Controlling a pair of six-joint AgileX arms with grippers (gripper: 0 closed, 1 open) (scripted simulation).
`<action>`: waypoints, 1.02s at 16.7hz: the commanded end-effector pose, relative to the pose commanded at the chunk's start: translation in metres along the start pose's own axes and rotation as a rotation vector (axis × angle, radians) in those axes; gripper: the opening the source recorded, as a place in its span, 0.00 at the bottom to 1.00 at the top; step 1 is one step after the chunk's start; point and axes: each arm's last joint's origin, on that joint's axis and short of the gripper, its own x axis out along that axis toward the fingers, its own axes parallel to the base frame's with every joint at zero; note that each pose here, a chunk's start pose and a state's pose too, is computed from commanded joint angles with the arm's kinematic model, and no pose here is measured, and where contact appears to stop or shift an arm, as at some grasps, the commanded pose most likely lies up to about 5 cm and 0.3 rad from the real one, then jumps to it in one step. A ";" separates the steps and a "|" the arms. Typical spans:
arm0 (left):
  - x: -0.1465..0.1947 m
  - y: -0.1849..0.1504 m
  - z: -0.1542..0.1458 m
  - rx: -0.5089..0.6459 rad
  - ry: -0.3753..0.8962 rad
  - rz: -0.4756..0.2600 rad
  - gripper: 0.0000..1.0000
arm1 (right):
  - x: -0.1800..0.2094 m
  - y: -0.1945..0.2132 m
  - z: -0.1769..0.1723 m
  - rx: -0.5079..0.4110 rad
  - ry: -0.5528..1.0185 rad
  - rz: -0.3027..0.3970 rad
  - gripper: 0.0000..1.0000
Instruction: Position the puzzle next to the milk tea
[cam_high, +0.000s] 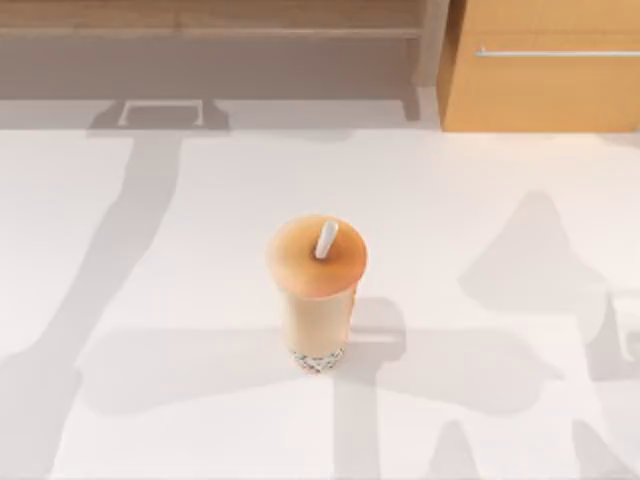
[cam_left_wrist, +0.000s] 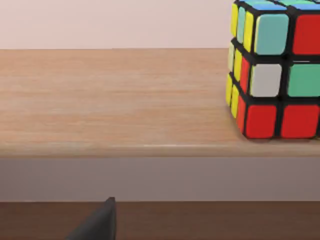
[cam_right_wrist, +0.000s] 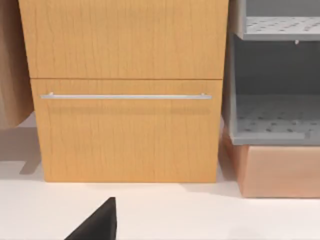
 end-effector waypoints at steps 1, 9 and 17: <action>0.017 -0.010 0.001 0.000 0.002 -0.001 1.00 | 0.000 0.000 0.000 0.000 0.000 0.000 1.00; 0.069 -0.045 0.004 -0.008 -0.016 -0.004 1.00 | 0.000 0.000 0.000 0.000 0.000 0.000 1.00; 0.093 -0.046 0.005 -0.007 -0.015 -0.004 1.00 | 0.000 0.000 0.000 0.000 0.000 0.000 1.00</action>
